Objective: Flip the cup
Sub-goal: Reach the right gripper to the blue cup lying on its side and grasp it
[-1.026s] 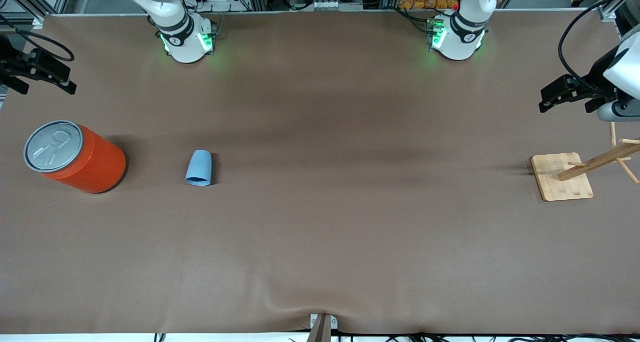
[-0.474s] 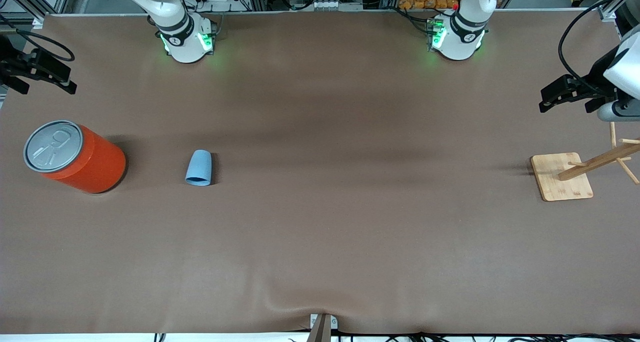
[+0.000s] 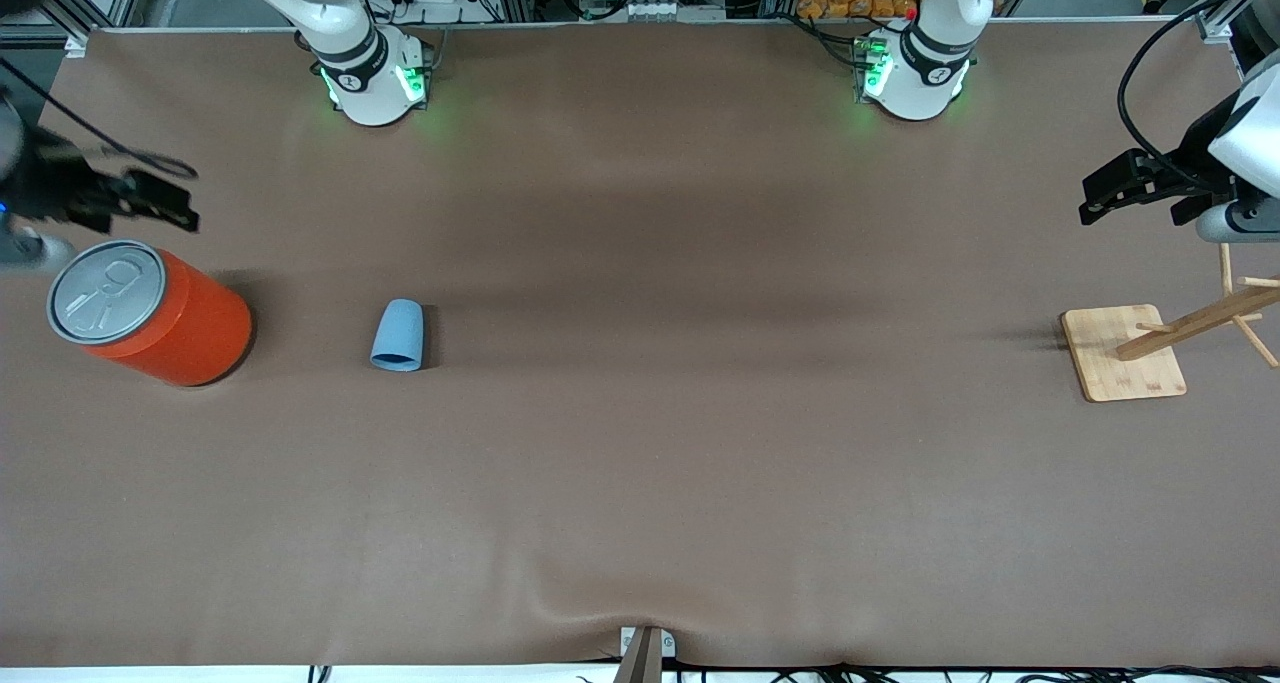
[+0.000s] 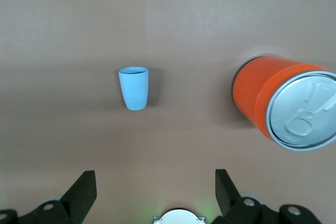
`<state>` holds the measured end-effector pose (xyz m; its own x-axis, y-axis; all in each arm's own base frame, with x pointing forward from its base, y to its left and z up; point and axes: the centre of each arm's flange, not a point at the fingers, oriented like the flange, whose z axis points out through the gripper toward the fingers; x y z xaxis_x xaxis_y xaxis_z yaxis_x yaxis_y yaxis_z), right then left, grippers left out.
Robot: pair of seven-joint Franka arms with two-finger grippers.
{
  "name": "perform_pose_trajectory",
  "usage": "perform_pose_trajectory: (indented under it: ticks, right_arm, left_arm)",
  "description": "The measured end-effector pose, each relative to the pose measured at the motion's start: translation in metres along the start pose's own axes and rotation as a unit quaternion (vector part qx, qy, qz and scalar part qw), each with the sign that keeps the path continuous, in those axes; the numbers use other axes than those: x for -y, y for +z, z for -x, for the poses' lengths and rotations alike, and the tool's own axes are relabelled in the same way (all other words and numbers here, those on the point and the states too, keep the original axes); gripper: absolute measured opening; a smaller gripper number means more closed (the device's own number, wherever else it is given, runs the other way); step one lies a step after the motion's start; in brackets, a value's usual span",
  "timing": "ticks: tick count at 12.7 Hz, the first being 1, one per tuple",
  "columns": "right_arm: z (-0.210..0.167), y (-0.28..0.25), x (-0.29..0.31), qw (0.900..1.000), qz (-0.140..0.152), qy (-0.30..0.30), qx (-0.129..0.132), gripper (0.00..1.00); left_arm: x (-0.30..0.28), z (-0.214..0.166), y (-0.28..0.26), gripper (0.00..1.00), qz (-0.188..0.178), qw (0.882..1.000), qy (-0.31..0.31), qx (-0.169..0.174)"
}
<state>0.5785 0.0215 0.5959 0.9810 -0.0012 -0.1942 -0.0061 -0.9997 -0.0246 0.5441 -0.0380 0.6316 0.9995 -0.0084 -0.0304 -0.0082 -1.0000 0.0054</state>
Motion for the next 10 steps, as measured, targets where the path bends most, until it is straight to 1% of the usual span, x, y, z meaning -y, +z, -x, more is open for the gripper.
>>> perform_pose_trajectory:
  ticks: [2,3,4,6,9,10]
  right_arm:
    - [-0.023,0.035,0.005,0.999,-0.001,-0.007,0.031,1.00]
    - [-0.033,0.054,0.012,0.999,-0.001,-0.012,0.041,1.00]
    - [-0.044,0.075,0.019,0.999,-0.006,-0.017,0.041,1.00]
    - [-0.056,0.122,0.032,0.999,-0.018,-0.022,0.032,1.00]
    - [-0.057,0.186,0.053,0.999,-0.016,-0.034,0.031,1.00]
    - [-0.055,0.204,0.060,0.999,-0.016,-0.038,0.027,1.00]
  left_arm:
    - [0.000,0.000,0.000,1.00,0.000,1.000,0.000,0.000]
    - [0.001,0.000,0.000,1.00,0.000,1.000,-0.001,0.000]
    - [0.001,0.000,0.001,1.00,0.000,1.000,-0.001,0.001]
    - [0.002,0.000,0.001,1.00,0.000,1.000,-0.002,0.001]
    - [0.002,0.000,0.001,1.00,0.000,1.000,-0.002,0.001]
    - [0.002,0.000,0.001,1.00,0.000,1.000,-0.002,0.001]
